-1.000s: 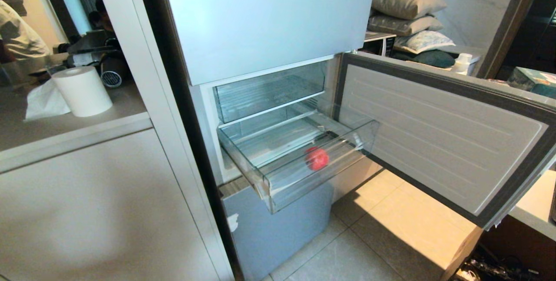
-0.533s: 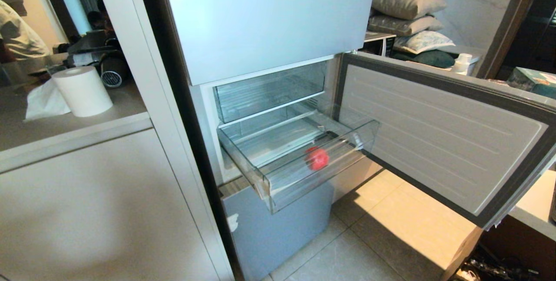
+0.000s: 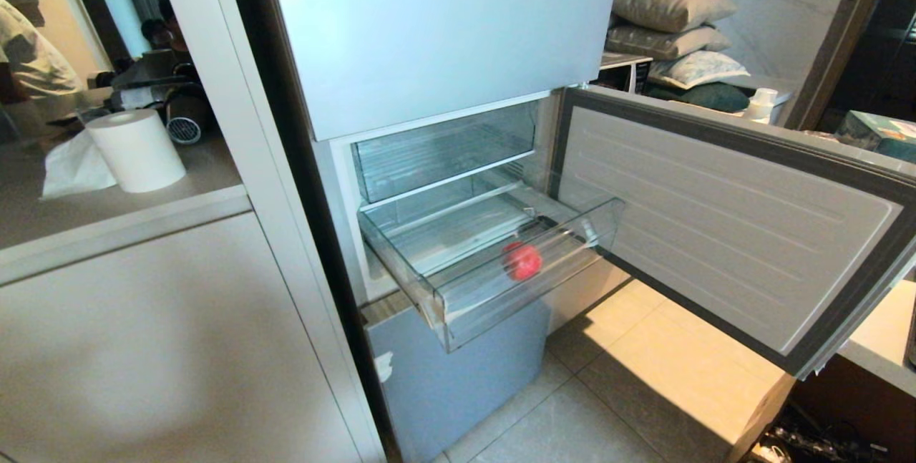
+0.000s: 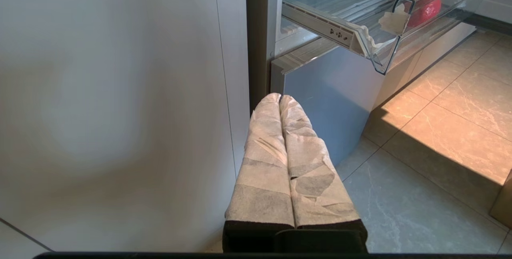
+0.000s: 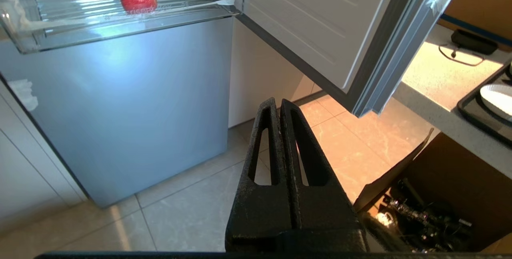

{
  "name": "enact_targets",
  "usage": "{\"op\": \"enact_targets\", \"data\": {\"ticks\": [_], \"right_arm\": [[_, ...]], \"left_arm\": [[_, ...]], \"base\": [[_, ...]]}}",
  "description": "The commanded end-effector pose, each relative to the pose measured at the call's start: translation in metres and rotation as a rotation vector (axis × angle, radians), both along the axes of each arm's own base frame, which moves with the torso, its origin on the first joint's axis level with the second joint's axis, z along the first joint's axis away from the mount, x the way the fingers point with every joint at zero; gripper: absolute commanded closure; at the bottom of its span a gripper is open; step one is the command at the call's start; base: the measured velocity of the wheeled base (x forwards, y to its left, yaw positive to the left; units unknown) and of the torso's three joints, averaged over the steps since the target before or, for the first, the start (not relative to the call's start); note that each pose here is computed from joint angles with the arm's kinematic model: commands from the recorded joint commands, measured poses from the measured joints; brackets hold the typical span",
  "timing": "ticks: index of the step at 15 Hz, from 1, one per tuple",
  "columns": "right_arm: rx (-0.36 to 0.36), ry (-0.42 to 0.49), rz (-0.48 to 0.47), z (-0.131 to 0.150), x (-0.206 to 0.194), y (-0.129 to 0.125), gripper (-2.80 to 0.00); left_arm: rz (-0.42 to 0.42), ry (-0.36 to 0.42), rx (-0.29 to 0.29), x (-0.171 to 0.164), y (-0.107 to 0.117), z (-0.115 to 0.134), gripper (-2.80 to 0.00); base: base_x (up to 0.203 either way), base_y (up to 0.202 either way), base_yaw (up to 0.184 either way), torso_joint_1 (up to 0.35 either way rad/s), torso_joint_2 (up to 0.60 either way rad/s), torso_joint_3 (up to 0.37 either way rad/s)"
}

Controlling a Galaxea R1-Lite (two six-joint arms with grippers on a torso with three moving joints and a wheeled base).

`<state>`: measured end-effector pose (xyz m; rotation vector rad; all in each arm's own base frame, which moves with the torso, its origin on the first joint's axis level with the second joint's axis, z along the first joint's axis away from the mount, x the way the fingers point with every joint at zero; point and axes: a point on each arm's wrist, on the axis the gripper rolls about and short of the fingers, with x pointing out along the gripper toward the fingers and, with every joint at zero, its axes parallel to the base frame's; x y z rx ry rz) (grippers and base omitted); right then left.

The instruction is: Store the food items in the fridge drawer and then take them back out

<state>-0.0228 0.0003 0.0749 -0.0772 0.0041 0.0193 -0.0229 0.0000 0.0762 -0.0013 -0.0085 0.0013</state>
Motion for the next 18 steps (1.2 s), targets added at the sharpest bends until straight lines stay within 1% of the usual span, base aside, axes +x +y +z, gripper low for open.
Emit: {"op": "enact_targets", "data": {"ticks": [1, 2, 4, 13, 16, 17, 18], "right_arm": [[0.035, 0.002, 0.000, 0.000, 0.000, 0.000, 0.00], [0.053, 0.001, -0.002, 0.000, 0.000, 0.000, 0.00], [0.060, 0.001, -0.006, 0.000, 0.000, 0.000, 0.00], [0.052, 0.001, -0.006, 0.000, 0.000, 0.000, 0.00], [0.062, 0.001, -0.009, 0.000, 0.000, 0.000, 0.00], [0.061, -0.005, -0.014, 0.002, -0.001, 0.000, 0.00], [0.062, -0.023, -0.014, 0.010, -0.003, 0.000, 0.00]], "left_arm": [[0.000, 0.002, 0.000, 0.000, 0.000, 0.000, 0.00], [0.000, 0.002, 0.000, 0.000, 0.000, 0.000, 0.00], [0.000, 0.002, 0.001, 0.000, 0.000, 0.000, 0.00], [0.000, 0.002, 0.001, 0.000, 0.000, 0.000, 0.00], [0.000, 0.002, 0.001, 0.000, 0.000, 0.000, 0.00], [0.000, 0.002, 0.001, 0.000, 0.000, 0.000, 0.00], [0.000, 0.002, 0.001, 0.000, 0.000, 0.000, 0.00]], "base": [[0.000, 0.000, 0.000, 0.000, 0.00, 0.000], [0.000, 0.000, 0.000, 0.000, 0.00, 0.000], [0.030, 0.000, 0.000, -0.002, 0.00, 0.004], [0.184, 0.000, -0.001, 0.005, 0.00, 0.003], [0.000, 0.000, 0.000, 0.000, 0.00, 0.000], [0.000, 0.000, 0.000, 0.000, 0.00, 0.000], [0.000, 0.000, 0.000, 0.000, 0.00, 0.000]]}}
